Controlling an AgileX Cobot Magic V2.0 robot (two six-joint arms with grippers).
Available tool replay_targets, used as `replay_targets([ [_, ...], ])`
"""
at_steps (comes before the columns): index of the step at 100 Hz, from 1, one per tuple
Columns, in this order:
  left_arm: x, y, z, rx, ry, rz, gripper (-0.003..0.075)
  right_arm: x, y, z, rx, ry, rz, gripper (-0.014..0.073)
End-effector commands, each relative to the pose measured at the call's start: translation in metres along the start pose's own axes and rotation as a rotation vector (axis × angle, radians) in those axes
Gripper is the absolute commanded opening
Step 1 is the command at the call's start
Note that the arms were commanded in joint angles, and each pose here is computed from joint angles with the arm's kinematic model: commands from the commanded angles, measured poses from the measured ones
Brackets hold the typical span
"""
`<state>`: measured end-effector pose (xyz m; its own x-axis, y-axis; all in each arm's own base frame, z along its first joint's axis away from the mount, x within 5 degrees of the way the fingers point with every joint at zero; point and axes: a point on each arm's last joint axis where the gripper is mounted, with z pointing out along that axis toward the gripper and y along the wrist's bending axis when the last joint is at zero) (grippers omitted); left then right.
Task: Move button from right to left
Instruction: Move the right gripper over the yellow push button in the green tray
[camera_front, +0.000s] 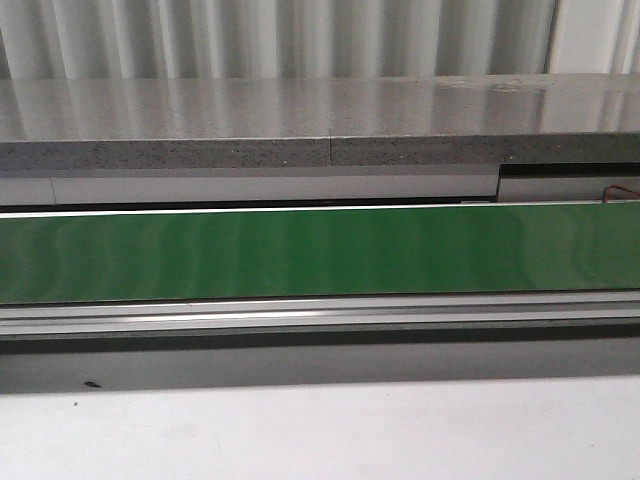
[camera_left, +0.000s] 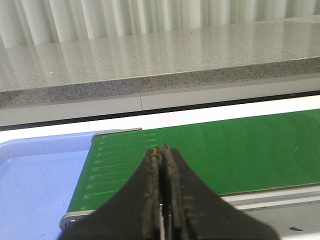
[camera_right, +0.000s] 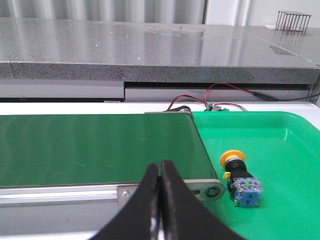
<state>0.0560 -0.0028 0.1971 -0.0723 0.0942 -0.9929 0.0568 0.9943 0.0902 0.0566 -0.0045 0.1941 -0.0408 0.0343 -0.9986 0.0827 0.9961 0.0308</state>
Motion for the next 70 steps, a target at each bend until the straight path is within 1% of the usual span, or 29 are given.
replay_targets([
  [1, 0.004, -0.001, 0.0, 0.003, -0.071, -0.018, -0.002, -0.015, 0.0, -0.003, 0.004, -0.114, -0.015, -0.0068],
  [11, 0.004, -0.001, 0.0, 0.003, -0.071, -0.018, -0.002, -0.021, 0.0, -0.005, 0.003, -0.096, -0.015, -0.0068],
  [25, 0.004, -0.001, 0.0, 0.003, -0.071, -0.018, -0.002, -0.041, 0.001, -0.008, 0.003, 0.003, -0.015, -0.0068],
  [51, 0.004, -0.001, 0.0, 0.003, -0.071, -0.018, -0.002, -0.086, 0.003, -0.004, 0.005, 0.301, -0.015, -0.0068],
  [66, 0.004, -0.001, 0.0, 0.003, -0.071, -0.018, -0.002, -0.108, 0.004, 0.006, -0.002, 0.532, -0.022, -0.0068],
  [70, 0.004, -0.001, 0.0, 0.003, -0.071, -0.018, -0.002, -0.114, 0.004, 0.01, -0.002, 0.548, -0.022, -0.0068],
])
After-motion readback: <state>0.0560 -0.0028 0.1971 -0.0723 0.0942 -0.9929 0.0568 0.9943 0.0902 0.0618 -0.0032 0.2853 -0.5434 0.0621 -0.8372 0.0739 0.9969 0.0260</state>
